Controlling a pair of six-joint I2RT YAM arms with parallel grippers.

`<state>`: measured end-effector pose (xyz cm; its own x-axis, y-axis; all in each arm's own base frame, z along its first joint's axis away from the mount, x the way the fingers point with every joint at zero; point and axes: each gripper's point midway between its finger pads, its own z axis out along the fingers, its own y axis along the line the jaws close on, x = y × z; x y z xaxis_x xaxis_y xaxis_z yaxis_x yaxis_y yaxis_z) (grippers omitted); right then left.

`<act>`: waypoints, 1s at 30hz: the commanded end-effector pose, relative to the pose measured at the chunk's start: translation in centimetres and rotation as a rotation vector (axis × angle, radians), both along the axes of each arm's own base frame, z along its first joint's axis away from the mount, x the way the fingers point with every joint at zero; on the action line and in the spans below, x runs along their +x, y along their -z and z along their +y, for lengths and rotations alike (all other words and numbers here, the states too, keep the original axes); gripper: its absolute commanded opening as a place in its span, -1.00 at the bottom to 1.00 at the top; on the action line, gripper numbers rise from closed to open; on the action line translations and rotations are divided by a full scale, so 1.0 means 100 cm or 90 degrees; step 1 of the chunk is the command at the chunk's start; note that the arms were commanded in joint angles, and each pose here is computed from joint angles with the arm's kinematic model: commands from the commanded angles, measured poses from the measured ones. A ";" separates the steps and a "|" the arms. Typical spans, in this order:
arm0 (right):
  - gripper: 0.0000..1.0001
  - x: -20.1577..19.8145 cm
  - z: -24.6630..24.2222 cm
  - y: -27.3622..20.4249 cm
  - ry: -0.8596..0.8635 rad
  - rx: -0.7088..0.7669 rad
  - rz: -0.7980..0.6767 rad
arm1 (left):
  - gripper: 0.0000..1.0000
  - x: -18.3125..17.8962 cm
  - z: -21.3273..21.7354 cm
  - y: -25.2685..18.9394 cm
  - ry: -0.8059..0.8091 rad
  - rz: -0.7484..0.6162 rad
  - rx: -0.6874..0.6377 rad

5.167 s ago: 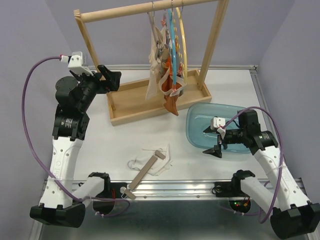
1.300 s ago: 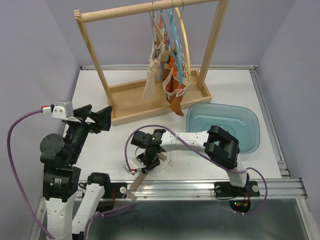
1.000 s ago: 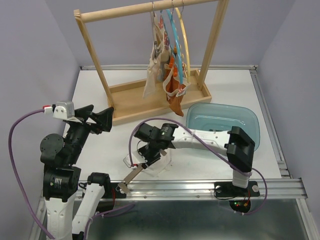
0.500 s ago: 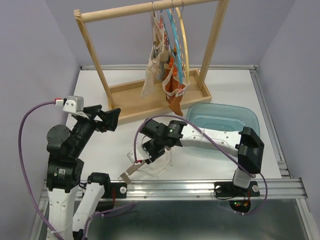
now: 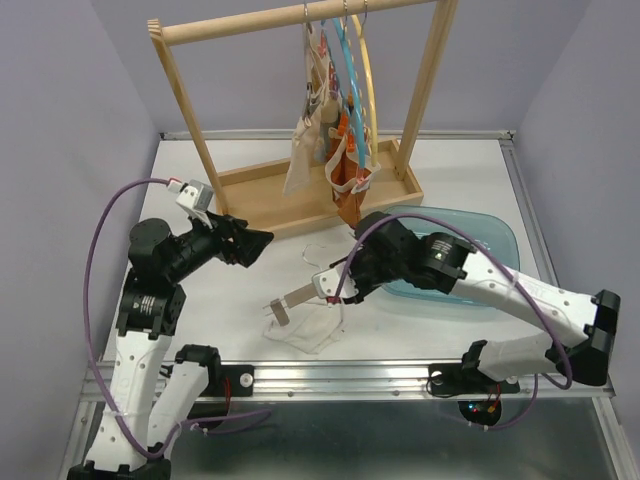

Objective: Remove the underwear clipped to the hanger
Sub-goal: Pick up the hanger at the center of the board, then place the hanger at the clothesline.

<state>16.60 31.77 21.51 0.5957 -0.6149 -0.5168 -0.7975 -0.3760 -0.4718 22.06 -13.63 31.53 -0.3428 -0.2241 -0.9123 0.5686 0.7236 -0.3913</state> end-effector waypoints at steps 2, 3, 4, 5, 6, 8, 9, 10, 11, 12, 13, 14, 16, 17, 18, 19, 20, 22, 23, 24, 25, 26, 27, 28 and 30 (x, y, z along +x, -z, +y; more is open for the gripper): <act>-0.66 0.020 -0.033 -0.028 0.057 0.048 -0.061 | 0.86 -0.014 -0.036 0.003 0.158 0.003 -0.035; -0.65 0.019 -0.041 -0.037 0.061 0.065 -0.075 | 0.86 -0.014 -0.043 0.008 0.181 0.019 -0.038; -0.65 0.022 -0.047 -0.041 0.071 0.072 -0.081 | 0.86 -0.018 -0.049 0.009 0.208 0.024 -0.045; -0.65 0.022 -0.051 -0.045 0.076 0.080 -0.085 | 0.86 -0.020 -0.054 0.011 0.225 0.030 -0.047; -0.66 0.021 -0.055 -0.052 0.079 0.095 -0.094 | 0.86 -0.021 -0.059 0.012 0.242 0.037 -0.051; -0.65 0.019 -0.059 -0.054 0.077 0.107 -0.092 | 0.85 -0.027 -0.076 0.019 0.293 0.061 -0.051; -0.66 0.017 -0.060 -0.054 0.074 0.110 -0.091 | 0.84 -0.028 -0.083 0.020 0.308 0.066 -0.050; -0.65 0.015 -0.061 -0.055 0.073 0.116 -0.093 | 0.83 -0.034 -0.097 0.023 0.347 0.077 -0.045; -0.66 0.015 -0.062 -0.054 0.073 0.115 -0.094 | 0.83 -0.038 -0.103 0.024 0.365 0.084 -0.044; -0.65 0.015 -0.063 -0.054 0.074 0.117 -0.096 | 0.82 -0.038 -0.111 0.028 0.381 0.099 -0.041; -0.65 0.014 -0.064 -0.057 0.073 0.121 -0.100 | 0.81 -0.044 -0.118 0.028 0.403 0.101 -0.038; -0.65 0.013 -0.064 -0.057 0.071 0.123 -0.100 | 0.80 -0.045 -0.122 0.025 0.411 0.102 -0.038; -0.65 0.012 -0.065 -0.060 0.070 0.132 -0.103 | 0.78 -0.044 -0.127 0.031 0.418 0.121 -0.032; -0.65 0.012 -0.065 -0.061 0.071 0.135 -0.105 | 0.77 -0.046 -0.130 0.029 0.429 0.120 -0.030; -0.65 0.012 -0.066 -0.061 0.071 0.135 -0.109 | 0.73 -0.045 -0.132 0.032 0.436 0.126 -0.025; -0.65 0.013 -0.066 -0.063 0.074 0.136 -0.114 | 0.72 -0.049 -0.133 0.031 0.447 0.130 -0.024; -0.65 0.013 -0.067 -0.063 0.075 0.136 -0.115 | 0.71 -0.051 -0.135 0.032 0.454 0.133 -0.022; -0.65 0.012 -0.064 -0.062 0.067 0.140 -0.110 | 0.67 -0.056 -0.139 0.032 0.471 0.138 -0.019; -0.65 0.011 -0.063 -0.060 0.062 0.137 -0.105 | 0.66 -0.057 -0.139 0.032 0.476 0.141 -0.019; -0.65 0.011 -0.062 -0.059 0.059 0.137 -0.103 | 0.62 -0.058 -0.141 0.033 0.481 0.144 -0.018; -0.65 0.011 -0.061 -0.059 0.057 0.137 -0.102 | 0.59 -0.058 -0.141 0.033 0.483 0.146 -0.018; -0.66 0.011 -0.060 -0.059 0.056 0.137 -0.104 | 0.58 -0.060 -0.142 0.035 0.489 0.149 -0.013; -0.65 0.012 -0.059 -0.059 0.056 0.137 -0.104 | 0.54 -0.062 -0.142 0.036 0.493 0.152 -0.010; -0.66 0.012 -0.059 -0.063 0.057 0.140 -0.107 | 0.51 -0.063 -0.143 0.039 0.497 0.159 -0.006; -0.65 0.013 -0.058 -0.064 0.055 0.143 -0.107 | 0.47 -0.066 -0.143 0.044 0.506 0.170 0.002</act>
